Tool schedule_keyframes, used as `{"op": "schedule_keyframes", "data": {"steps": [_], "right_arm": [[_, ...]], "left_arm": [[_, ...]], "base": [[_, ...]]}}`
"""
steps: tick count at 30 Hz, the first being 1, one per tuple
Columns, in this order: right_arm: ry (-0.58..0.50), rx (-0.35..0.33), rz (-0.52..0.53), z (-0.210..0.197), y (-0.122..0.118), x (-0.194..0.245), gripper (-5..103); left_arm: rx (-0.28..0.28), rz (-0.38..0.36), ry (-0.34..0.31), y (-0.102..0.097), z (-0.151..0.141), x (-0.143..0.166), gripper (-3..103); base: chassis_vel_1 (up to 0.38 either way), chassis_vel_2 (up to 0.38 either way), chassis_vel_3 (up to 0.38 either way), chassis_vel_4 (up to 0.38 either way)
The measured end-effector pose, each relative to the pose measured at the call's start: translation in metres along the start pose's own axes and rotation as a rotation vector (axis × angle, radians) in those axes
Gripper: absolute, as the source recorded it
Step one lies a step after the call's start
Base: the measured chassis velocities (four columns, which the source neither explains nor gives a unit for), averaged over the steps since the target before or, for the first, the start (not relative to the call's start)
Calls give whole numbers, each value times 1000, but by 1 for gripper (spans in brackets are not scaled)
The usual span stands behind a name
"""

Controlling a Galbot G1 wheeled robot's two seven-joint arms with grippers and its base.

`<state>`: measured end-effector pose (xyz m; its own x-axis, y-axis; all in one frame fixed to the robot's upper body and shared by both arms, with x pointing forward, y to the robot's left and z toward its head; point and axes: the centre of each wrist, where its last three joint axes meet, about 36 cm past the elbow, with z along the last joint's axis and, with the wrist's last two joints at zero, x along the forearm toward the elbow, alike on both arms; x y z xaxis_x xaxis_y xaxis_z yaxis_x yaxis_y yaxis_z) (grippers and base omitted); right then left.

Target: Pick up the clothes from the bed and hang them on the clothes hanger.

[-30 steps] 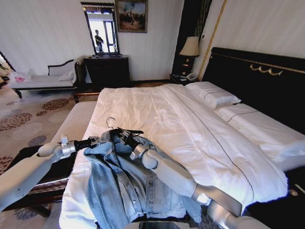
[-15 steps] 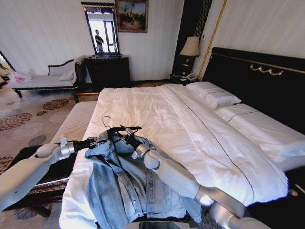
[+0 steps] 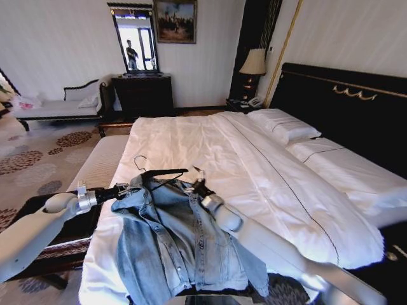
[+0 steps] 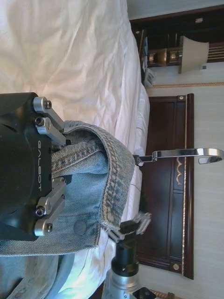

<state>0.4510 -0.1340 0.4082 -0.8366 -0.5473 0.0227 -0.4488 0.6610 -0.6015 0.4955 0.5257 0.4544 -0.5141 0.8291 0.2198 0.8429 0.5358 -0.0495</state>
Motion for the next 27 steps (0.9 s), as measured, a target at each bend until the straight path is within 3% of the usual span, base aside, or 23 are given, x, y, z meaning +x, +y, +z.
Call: {"op": "schedule_keyframes", "data": {"steps": [2, 4, 6, 7, 8, 9, 10, 27], "right_arm": [[86, -81, -23, 2, 3, 22, 100], [114, -119, -32, 2, 6, 27, 100], [199, -258, -60, 1, 17, 37, 100], [221, -293, -65, 0, 19, 39, 100], [310, -433, -75, -5, 28, 38, 100], [310, -433, -75, -5, 28, 38, 100], [341, -493, -75, -10, 33, 34, 100], [386, -618, -14, -24, 69, -22, 100]], "left_arm": [[9, -7, -13, -5, 7, 2, 19], [11, -8, -19, -7, 9, 2, 19], [12, -13, -35, -12, 10, 1, 19], [12, -14, -38, -14, 10, 1, 19], [12, -16, -51, -20, 11, 2, 19], [12, -16, -51, -20, 11, 2, 19], [10, -20, -61, -24, 10, 4, 19], [21, -27, -73, -47, 27, 12, 19]], "base": [[0, 0, 0, 0], [0, 0, 0, 0], [0, 0, 0, 0], [0, 0, 0, 0], [0, 0, 0, 0], [0, 0, 0, 0], [0, 0, 0, 0], [0, 0, 0, 0]]}}
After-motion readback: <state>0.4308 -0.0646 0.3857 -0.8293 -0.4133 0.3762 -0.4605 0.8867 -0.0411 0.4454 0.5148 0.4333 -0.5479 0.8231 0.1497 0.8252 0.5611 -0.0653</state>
